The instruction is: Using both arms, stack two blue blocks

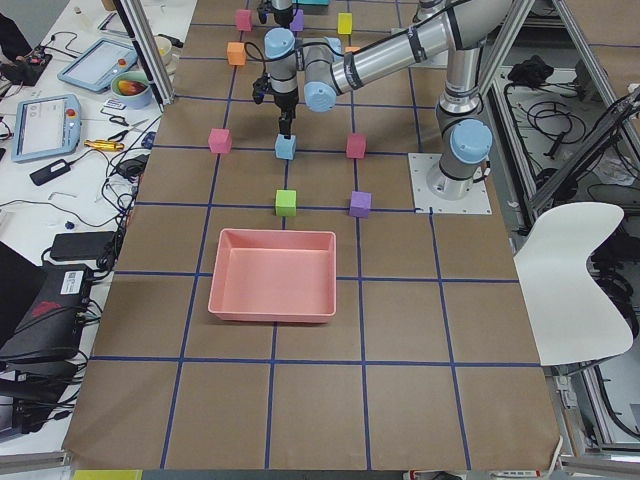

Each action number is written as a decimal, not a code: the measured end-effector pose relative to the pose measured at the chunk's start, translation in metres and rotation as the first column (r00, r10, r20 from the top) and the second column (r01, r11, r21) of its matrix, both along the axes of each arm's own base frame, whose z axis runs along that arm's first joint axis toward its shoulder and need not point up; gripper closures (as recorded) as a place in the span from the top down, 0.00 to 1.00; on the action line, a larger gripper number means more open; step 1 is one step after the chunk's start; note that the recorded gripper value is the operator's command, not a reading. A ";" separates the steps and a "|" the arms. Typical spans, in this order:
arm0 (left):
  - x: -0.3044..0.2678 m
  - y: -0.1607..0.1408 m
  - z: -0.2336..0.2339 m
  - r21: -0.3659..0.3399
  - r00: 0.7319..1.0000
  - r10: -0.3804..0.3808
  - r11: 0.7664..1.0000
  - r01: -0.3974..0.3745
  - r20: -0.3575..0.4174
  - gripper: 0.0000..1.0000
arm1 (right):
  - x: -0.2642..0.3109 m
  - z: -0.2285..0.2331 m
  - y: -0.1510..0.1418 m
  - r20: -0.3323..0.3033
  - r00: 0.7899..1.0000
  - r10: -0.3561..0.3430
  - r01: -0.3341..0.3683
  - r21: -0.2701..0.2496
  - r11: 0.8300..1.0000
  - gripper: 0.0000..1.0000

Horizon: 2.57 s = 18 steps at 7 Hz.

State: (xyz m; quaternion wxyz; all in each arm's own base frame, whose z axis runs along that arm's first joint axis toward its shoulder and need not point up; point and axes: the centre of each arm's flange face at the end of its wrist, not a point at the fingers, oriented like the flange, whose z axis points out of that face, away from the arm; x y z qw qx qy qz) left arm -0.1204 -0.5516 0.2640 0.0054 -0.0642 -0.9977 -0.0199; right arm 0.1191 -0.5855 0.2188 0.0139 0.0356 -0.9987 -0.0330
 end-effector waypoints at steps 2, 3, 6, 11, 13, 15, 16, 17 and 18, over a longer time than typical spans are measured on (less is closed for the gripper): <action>-0.008 -0.006 -0.029 0.013 1.000 -0.015 1.000 0.014 0.011 1.00 | -0.001 -0.011 0.000 0.000 1.000 -0.002 0.002 0.014 1.000 0.29; -0.010 -0.008 -0.044 0.017 1.000 -0.020 1.000 0.020 0.014 1.00 | -0.001 -0.014 0.000 0.001 1.000 0.001 -0.001 0.020 1.000 0.00; -0.011 -0.012 -0.066 0.023 1.000 -0.023 0.999 0.022 0.019 0.93 | 0.001 -0.001 -0.005 -0.001 1.000 -0.010 0.010 -0.003 1.000 0.00; -0.012 -0.016 -0.070 0.009 0.999 -0.038 0.999 0.038 0.017 0.00 | 0.145 0.049 -0.046 0.032 0.987 -0.159 0.161 -0.071 0.984 0.00; -0.013 -0.016 -0.067 0.002 0.999 -0.041 0.999 0.041 0.012 0.00 | 0.201 0.031 -0.039 0.031 0.982 -0.187 0.189 -0.063 0.980 0.00; -0.014 -0.016 -0.063 -0.007 0.999 -0.043 0.999 0.043 0.008 0.00 | 0.223 0.017 -0.032 0.025 0.983 -0.183 0.185 -0.050 0.982 0.00; -0.014 -0.017 -0.062 -0.011 0.999 -0.043 0.999 0.043 0.006 0.00 | 0.229 0.010 -0.030 0.022 0.984 -0.177 0.178 -0.043 0.983 0.00; -0.014 -0.017 -0.060 -0.014 0.999 -0.041 0.999 0.041 0.005 0.00 | 0.235 0.005 -0.030 0.019 0.985 -0.171 0.171 -0.039 0.984 0.00; -0.015 -0.019 -0.058 -0.018 0.999 -0.038 0.999 0.038 0.006 0.00 | 0.238 0.002 -0.029 0.018 0.986 -0.167 0.167 -0.036 0.985 0.00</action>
